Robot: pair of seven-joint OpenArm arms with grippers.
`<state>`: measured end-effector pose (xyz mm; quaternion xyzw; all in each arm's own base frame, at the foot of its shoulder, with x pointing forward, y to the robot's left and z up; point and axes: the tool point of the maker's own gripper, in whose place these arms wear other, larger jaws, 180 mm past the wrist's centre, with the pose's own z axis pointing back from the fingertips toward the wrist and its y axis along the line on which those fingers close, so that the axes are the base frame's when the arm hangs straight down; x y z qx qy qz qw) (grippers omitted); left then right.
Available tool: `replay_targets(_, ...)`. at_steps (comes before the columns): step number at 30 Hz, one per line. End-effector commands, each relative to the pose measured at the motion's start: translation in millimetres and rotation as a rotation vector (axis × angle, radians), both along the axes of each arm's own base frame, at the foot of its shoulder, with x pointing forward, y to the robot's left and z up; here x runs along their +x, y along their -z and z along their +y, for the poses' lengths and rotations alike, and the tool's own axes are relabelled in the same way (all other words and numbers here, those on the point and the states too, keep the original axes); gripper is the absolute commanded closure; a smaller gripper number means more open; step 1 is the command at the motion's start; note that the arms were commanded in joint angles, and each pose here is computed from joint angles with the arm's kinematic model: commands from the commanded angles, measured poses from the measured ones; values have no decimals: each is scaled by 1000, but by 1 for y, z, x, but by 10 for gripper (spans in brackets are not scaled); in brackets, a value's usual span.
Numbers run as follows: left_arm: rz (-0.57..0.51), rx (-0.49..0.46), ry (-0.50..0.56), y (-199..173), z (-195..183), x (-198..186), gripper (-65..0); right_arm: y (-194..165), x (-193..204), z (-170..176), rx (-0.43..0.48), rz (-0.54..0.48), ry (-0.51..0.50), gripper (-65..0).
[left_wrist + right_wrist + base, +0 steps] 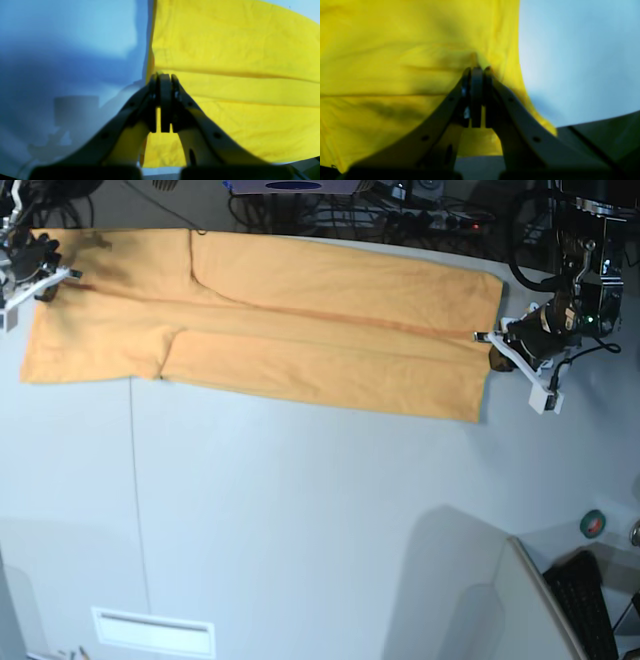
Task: Layout the t-shirt on the table in an organized manner, then fold the t-shirt properly
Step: 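Release the folded edge and regrasp the shirt with both grippers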
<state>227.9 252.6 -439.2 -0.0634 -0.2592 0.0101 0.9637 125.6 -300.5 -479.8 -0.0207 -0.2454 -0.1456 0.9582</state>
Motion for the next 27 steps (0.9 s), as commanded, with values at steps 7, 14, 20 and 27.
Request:
replay_targets(7, -1, 14, 8, -2, 4, -7, 0, -7, 6, -11, -23, -28, 7, 0)
replay_targets(14, 13, 13, 10, -1, 4, -13, 0, -9, 8, -11, -27, -33, 7, 0)
replay_targets(20, 35, 22, -32, -6, 19, -12, -280, -28, 17, -21, -65, -85, 13, -326)
replay_targets(27, -128, 53, -38, -59, 26, 13, -423, -81, 28, -32, -145, -226, 65, -327)
